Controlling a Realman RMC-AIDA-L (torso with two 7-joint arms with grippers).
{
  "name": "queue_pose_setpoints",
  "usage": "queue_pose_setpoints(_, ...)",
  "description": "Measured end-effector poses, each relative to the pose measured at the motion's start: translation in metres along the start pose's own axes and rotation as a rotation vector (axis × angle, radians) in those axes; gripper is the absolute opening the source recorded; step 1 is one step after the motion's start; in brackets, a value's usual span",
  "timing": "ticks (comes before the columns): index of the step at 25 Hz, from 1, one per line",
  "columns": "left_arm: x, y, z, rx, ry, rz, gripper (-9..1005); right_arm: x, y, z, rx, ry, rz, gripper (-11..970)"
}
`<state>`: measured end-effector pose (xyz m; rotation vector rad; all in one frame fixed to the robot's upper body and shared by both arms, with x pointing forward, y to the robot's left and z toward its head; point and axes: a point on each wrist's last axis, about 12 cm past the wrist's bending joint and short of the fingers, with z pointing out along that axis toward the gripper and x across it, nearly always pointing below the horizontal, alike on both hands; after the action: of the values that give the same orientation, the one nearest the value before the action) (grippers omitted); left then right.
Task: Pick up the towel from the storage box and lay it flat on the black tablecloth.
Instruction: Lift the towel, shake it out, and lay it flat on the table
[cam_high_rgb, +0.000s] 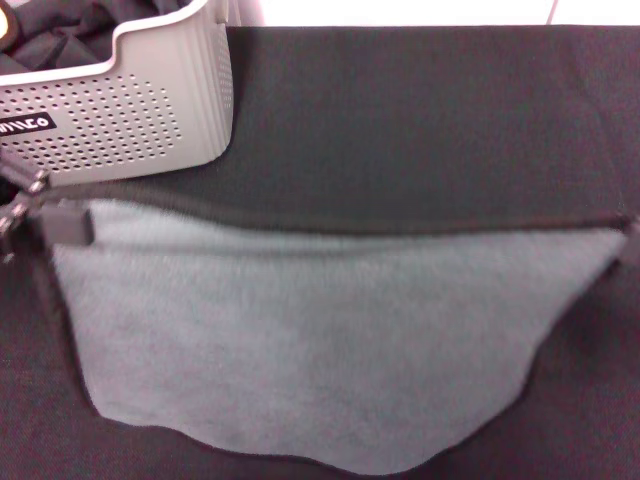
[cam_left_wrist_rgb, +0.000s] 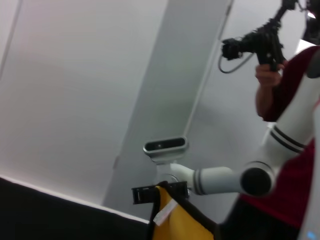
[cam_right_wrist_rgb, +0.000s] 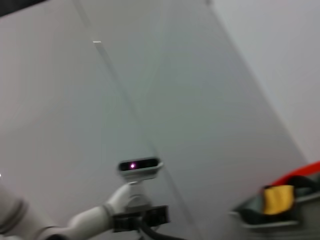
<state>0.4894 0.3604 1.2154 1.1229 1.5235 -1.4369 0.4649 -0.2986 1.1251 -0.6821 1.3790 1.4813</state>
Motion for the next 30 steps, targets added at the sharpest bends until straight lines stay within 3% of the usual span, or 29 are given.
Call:
queue_pose_setpoints(2,0.006,0.01,0.0,-0.035,-0.008,-0.033,43,0.001,-0.013,0.004,0.065,0.007,0.002,10)
queue_pose_setpoints(6,0.021,0.046,0.017,-0.136,0.007,-0.079,50,0.002,-0.052,0.025,0.201,0.101,-0.045,10)
queue_pose_setpoints(8,0.032,0.072,0.034,-0.237,0.07,-0.101,53,0.002,-0.074,0.041,0.258,0.169,-0.087,10)
queue_pose_setpoints(12,0.043,0.1,0.057,-0.353,0.191,-0.11,60,0.004,-0.107,0.062,0.383,0.295,-0.175,11)
queue_pose_setpoints(17,0.042,0.117,0.06,-0.469,0.201,-0.097,68,0.002,-0.132,0.077,0.502,0.405,-0.286,10)
queue_pose_setpoints(23,0.042,0.128,0.05,-0.597,0.191,-0.119,78,-0.006,-0.145,0.087,0.553,0.457,-0.36,11)
queue_pose_setpoints(30,0.044,0.13,0.047,-0.622,0.22,-0.132,90,-0.006,-0.154,0.109,0.557,0.547,-0.417,11)
